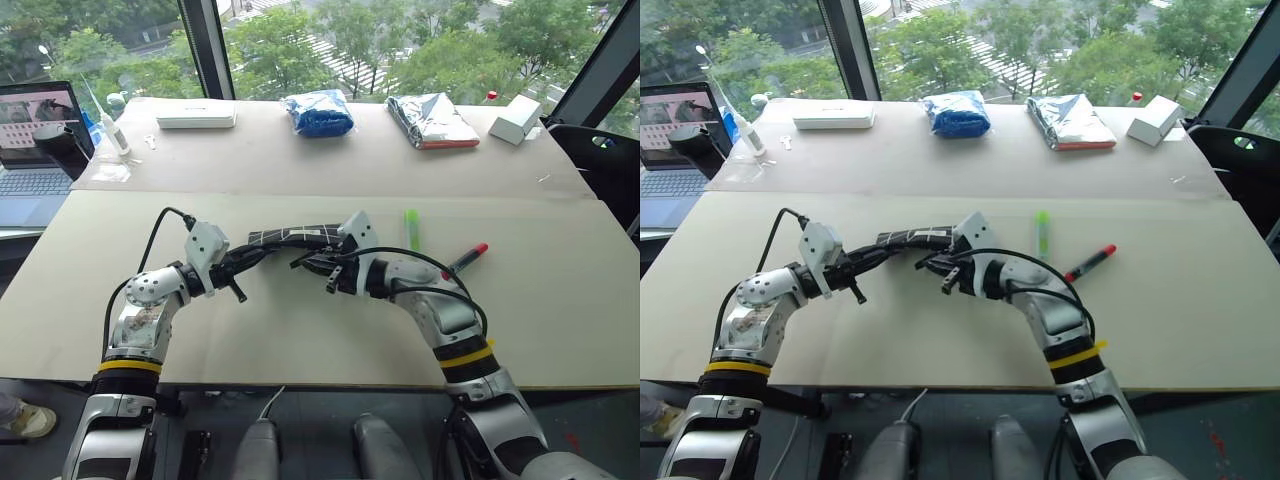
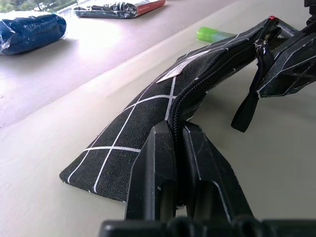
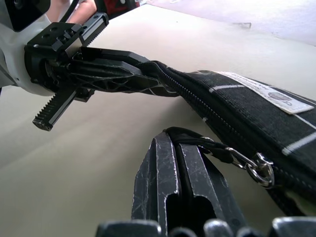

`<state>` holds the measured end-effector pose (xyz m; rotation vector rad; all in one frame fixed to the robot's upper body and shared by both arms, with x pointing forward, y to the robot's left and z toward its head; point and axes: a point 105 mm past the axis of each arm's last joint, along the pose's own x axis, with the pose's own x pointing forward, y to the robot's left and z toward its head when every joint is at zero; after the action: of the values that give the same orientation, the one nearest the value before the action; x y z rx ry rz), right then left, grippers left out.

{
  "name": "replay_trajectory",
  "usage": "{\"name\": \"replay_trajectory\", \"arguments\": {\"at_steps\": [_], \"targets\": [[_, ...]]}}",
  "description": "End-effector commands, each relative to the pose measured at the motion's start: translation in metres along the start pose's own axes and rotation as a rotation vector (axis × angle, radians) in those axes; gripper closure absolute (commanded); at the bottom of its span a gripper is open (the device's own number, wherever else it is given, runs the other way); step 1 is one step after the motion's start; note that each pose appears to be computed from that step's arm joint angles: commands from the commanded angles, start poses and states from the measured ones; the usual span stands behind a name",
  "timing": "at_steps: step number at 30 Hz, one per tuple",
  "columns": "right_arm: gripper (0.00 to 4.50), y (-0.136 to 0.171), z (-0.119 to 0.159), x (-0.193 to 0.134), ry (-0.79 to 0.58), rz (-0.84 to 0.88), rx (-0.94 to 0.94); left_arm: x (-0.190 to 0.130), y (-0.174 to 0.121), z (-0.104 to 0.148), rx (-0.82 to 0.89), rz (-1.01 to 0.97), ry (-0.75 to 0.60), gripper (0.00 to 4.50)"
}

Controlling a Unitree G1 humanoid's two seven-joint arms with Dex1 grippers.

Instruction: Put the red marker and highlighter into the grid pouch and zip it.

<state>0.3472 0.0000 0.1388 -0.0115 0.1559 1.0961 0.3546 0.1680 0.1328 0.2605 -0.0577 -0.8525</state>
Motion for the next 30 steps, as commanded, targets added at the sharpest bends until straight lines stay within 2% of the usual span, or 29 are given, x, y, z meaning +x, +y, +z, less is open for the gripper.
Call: {"name": "replay_trajectory", "arguments": {"at_steps": [1, 7, 16, 20, 27, 29, 30], "targets": [[4.48, 0.011, 0.018, 0.018, -0.03, 0.02, -0.022, 0.004, 0.002, 0.013, 0.043, -0.011, -0.033, 4.5], [4.48, 0.012, 0.022, 0.038, -0.019, -0.013, -0.028, 0.007, 0.0, 0.013, 0.043, -0.025, -0.034, 4.5], [4.48, 0.02, 0.028, 0.048, -0.038, 0.003, -0.042, 0.009, 0.0, 0.013, 0.043, -0.034, -0.035, 4.5], [3.45, 0.02, 0.029, 0.046, -0.055, 0.004, -0.033, 0.01, -0.001, 0.013, 0.042, -0.035, -0.036, 4.5], [1.03, 0.02, 0.039, 0.029, -0.097, 0.05, 0.0, 0.01, -0.001, 0.011, 0.038, -0.036, -0.035, 4.5], [0.38, 0.027, 0.046, 0.019, -0.132, 0.126, 0.061, 0.011, -0.001, 0.01, 0.036, -0.037, -0.035, 4.5], [0.38, 0.032, 0.049, 0.011, -0.145, 0.173, 0.071, 0.011, -0.001, 0.01, 0.036, -0.037, -0.036, 4.5]]}}
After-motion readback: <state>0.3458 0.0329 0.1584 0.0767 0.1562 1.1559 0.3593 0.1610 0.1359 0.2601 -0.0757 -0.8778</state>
